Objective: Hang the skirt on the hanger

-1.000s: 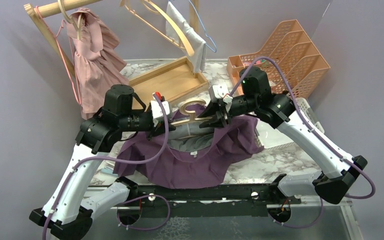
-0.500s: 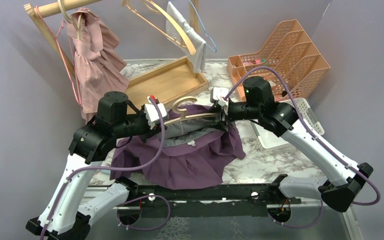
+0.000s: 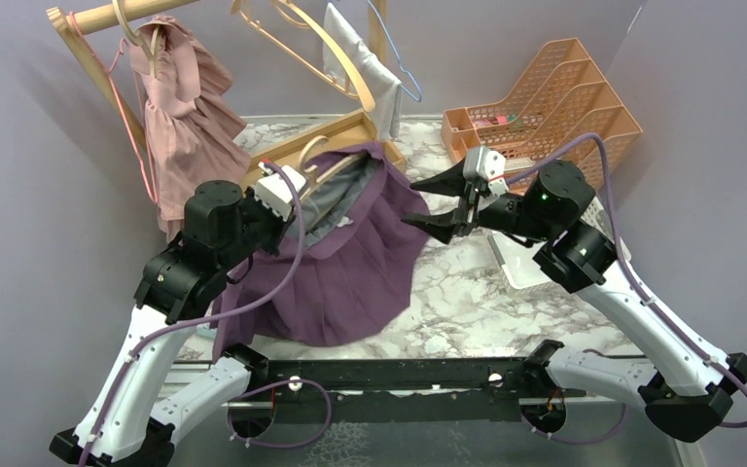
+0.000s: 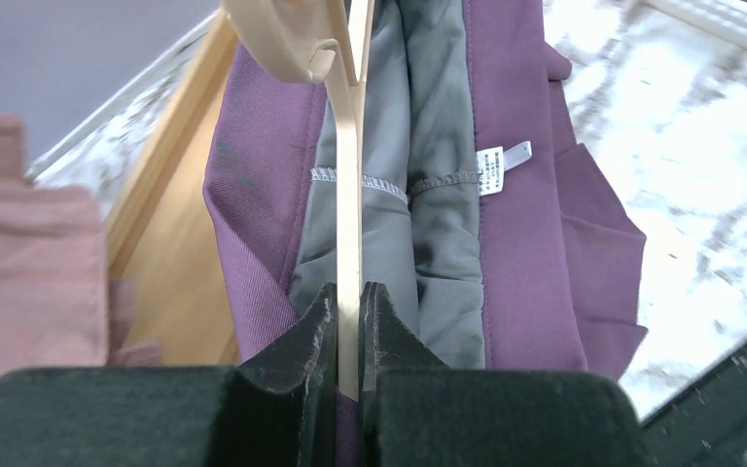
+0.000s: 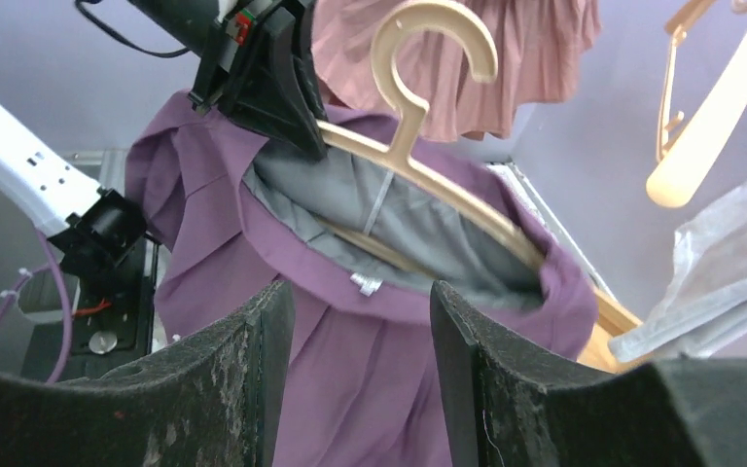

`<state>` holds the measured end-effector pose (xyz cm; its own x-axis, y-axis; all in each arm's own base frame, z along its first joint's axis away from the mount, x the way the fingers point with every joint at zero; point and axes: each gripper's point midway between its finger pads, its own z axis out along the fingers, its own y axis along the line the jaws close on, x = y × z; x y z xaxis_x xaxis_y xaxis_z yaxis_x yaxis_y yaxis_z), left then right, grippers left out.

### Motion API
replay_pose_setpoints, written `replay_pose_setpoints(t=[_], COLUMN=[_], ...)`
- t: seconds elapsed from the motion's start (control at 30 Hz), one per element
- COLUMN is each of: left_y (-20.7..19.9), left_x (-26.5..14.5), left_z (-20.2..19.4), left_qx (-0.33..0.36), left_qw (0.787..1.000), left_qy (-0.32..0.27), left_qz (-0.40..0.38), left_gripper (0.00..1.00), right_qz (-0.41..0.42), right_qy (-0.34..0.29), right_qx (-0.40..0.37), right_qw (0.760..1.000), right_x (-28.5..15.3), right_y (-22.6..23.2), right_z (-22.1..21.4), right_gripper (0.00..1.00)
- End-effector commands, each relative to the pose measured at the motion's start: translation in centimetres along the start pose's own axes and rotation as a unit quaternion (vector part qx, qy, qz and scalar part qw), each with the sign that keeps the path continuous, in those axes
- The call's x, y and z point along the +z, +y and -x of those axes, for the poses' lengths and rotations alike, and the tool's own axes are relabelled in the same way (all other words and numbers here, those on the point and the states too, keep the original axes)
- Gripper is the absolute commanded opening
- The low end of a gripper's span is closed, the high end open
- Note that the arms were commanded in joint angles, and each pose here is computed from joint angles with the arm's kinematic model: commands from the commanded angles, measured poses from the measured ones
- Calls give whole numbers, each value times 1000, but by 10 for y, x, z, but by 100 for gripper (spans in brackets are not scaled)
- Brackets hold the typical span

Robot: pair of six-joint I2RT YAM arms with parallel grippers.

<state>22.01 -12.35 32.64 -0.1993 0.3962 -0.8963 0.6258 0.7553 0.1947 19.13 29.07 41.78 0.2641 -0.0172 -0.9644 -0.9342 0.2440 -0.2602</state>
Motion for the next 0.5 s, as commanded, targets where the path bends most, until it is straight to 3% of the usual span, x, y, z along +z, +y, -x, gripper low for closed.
replay_pose_setpoints(t=[0.0, 0.1, 0.23, 0.37, 0.47], left_y=[66, 86, 94, 104, 118], left_x=[-30, -44, -53, -62, -76], left_z=[44, 44, 53, 61, 74], left_qx=[-45, -57, -64, -87, -104], left_qw=[978, 963, 955, 942, 924], left_qy=[-77, -80, -98, -114, -134], left_qz=[188, 251, 274, 303, 343], left_gripper=[0, 0, 0, 0, 0], right_qz=[-65, -71, -96, -138, -126], right_qy=[-9, -3, 6, 31, 53], right_qx=[45, 63, 96, 182, 251], right_qw=[997, 995, 991, 973, 958], right_x=[2, 2, 6, 20, 36], right_y=[-19, -19, -27, -44, -43], right_z=[-4, -11, -22, -36, -43], right_gripper=[58, 58, 58, 57, 56])
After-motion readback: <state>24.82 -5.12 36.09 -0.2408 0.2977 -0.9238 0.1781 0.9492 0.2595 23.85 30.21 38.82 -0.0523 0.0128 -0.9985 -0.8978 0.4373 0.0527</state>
